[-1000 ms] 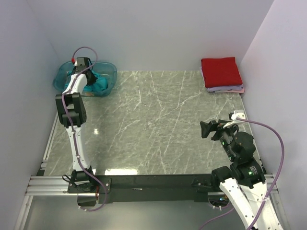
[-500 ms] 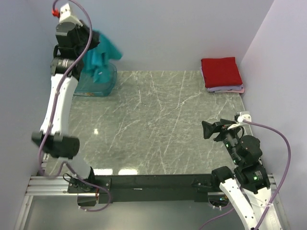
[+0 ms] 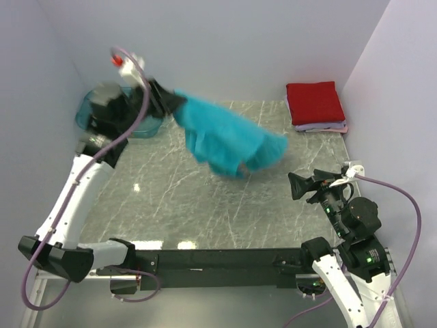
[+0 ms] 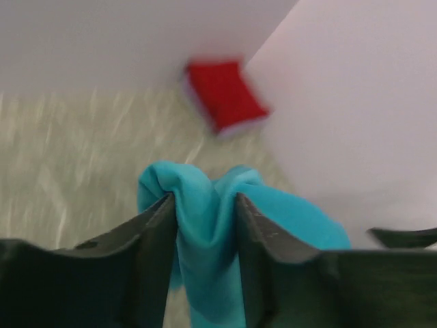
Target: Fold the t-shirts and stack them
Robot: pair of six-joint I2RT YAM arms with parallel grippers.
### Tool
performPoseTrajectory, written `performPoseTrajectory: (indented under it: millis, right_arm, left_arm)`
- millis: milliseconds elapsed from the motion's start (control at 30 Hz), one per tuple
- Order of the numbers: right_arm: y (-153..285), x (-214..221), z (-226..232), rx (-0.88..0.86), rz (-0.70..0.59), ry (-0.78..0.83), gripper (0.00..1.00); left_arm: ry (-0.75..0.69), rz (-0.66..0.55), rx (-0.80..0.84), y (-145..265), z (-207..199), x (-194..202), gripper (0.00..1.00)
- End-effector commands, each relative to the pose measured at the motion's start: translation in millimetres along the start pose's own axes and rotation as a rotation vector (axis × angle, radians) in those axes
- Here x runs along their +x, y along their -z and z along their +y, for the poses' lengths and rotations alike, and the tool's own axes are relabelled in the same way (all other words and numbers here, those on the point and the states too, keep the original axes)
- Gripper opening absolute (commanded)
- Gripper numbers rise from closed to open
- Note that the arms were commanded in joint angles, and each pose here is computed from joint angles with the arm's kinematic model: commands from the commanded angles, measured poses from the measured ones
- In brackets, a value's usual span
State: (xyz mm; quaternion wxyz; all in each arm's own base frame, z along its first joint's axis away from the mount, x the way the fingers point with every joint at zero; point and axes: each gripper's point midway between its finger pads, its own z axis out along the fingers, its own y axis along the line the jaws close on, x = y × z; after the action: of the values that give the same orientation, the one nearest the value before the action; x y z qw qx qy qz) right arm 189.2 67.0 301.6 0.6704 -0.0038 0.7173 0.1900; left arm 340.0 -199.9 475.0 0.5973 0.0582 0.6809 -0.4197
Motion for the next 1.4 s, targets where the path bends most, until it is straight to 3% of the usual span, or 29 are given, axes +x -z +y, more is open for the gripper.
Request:
performPoseTrajectory:
  millis: [0,33,100,133,200,267,467,633,1133,1367]
  right_arm:
    - [4,-7,11,-0.048,-0.003,-0.024,0.96]
    - [3,-5,11,-0.048,0.01,-0.024,0.96]
    - [0,2,14,-0.065,0.041,-0.028,0.96]
    - [-3,7,15,-0.07,0.063,-0.03,0.96]
    - [-11,20,18,-0.084,0.116,-0.049,0.96]
    - [-16,29,22,-0.102,0.157,-0.071,0.96]
    - [-32,56,39,-0.192,0.307,-0.109,0.97]
    - [-35,79,38,-0.198,0.407,-0.104,0.97]
    - [-38,92,30,-0.155,0.443,-0.111,0.97]
    - [-37,103,35,-0.191,0.483,-0.125,0.97]
  left_arm:
    - [0.001,0.18,-0.215,22,70,89,0.47]
    - [0.013,0.222,-0.359,35,108,123,0.66]
    - [0.044,0.197,-0.498,64,128,138,0.88]
    - [0.059,0.197,-0.633,83,157,160,0.93]
    - [0.1,0.154,-0.712,106,166,168,0.99]
    - [0.124,0.134,-0.816,124,186,182,1.0]
    - [0.25,0.102,-0.96,126,245,199,0.95]
    - [0.332,0.051,-1.002,111,292,187,0.77]
    - [0.333,0.14,-1.215,57,434,179,0.72]
    - [0.307,0.149,-1.23,44,455,171,0.72]
